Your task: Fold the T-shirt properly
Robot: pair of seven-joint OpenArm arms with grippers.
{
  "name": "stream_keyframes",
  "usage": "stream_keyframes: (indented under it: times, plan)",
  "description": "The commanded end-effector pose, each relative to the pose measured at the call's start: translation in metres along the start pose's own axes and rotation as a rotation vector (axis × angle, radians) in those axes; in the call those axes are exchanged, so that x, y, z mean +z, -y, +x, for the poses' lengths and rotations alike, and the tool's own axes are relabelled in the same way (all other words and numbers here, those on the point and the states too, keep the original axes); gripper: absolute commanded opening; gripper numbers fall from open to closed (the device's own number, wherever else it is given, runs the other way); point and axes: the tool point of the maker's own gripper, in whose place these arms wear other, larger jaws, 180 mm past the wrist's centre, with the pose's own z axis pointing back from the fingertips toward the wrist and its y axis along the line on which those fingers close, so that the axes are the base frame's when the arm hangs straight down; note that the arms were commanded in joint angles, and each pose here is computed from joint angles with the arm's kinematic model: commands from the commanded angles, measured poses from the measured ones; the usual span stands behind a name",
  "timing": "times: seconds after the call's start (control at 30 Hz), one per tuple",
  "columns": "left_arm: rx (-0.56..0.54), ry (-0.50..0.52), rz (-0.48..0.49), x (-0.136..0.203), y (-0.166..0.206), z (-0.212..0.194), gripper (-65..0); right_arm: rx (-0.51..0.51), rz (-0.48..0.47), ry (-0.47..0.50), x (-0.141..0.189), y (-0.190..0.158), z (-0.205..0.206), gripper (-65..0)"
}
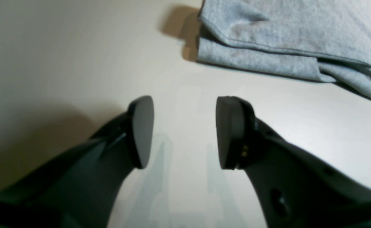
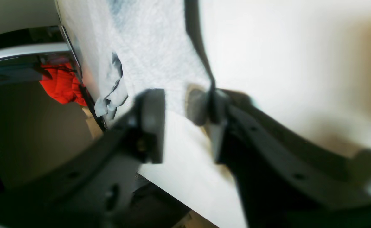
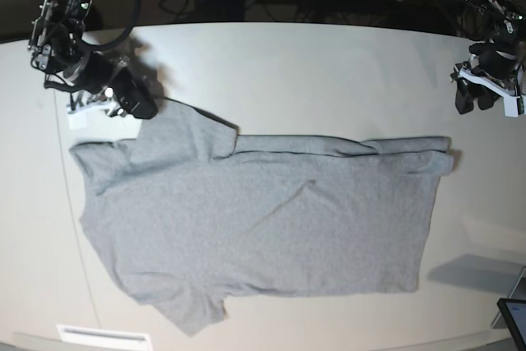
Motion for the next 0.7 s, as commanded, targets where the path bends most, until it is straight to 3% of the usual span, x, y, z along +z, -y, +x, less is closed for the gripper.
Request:
stream_keyframes:
  times: [0.0,0.07,0.3,0.53,0.67]
  plan:
    - [-0.022,0.054,-0.003,0.004,-0.001,0.017,-33.9,0.014,0.015,0.007,0.001,-0.006,0.004,-53.0]
    - [-0.021,0.055,-0.003,0.004,-0.001,0.017,-33.9,0.017,0.019,0.009,0.001,-0.008,0.006,-59.8]
    - [-0.019,0.055,-0.005,0.003,-0.001,0.018,-33.9,0.016,0.022,0.007,0.000,-0.008,0.006,-65.0]
    - [-0.019,0.054,-0.004,0.004,-0.001,0.017,-33.9,0.038,0.034,-0.002,0.001,-0.016,0.010,-65.0]
    - [-0.019,0.053,-0.003,0.004,-0.001,0.017,-33.9,0.117,0.080,-0.033,0.005,-0.045,0.011,-65.0]
